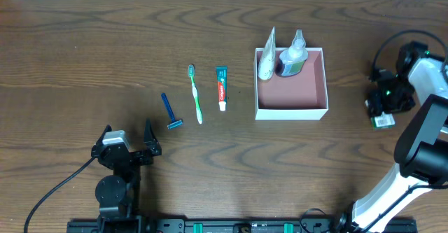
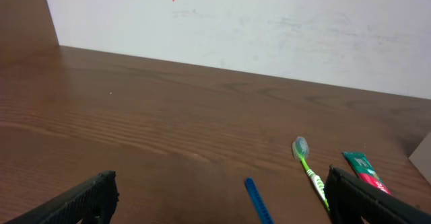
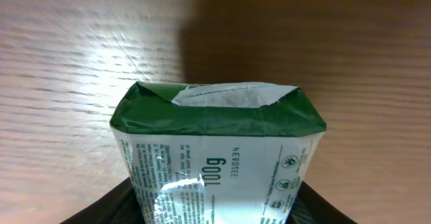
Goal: Pack container
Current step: 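Move the right gripper to the green soap bar box and grasp it, then carry the soap bar box into the box and release it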
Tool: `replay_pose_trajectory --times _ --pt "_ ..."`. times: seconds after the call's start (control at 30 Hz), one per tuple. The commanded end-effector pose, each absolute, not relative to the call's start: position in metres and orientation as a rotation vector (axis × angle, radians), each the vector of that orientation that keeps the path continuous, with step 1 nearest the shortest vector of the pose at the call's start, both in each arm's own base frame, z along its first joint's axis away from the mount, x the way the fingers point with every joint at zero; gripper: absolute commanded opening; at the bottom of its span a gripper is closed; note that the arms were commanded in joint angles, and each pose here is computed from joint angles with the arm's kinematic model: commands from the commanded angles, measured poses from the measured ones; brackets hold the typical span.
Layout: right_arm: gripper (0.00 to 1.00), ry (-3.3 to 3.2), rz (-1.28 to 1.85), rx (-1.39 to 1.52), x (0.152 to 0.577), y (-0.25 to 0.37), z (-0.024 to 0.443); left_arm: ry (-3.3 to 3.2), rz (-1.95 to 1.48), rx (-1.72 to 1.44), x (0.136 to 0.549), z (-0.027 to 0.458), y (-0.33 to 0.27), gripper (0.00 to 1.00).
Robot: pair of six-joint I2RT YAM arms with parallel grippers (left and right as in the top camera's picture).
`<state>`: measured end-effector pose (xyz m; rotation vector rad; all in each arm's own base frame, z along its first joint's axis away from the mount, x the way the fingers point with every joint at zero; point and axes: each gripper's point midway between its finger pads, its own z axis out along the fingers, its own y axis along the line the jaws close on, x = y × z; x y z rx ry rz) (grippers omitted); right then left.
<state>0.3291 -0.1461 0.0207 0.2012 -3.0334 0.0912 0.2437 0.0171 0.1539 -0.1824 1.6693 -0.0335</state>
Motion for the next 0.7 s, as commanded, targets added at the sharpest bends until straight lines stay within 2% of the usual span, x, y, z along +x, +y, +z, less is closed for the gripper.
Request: replay_pose_trajectory --times 0.0,0.3,0.4,0.67 --pt "0.52 -3.130 0.061 0.233 0.365 -0.126 0.056 1.720 -0.007 -0.186 0.243 0.136 0.020 0.98" --pt "0.49 -3.257 0.077 0.315 0.418 -0.052 0.122 1.720 -0.007 -0.186 0.243 0.136 0.020 0.98" --pt "0.46 -3.302 0.076 0.354 0.432 -0.022 0.127 1.720 -0.007 -0.186 0.243 0.136 0.020 0.98" --pt "0.46 -3.383 0.039 0.294 0.449 0.028 0.131 1.720 -0.007 -0.186 0.243 0.136 0.020 0.98"
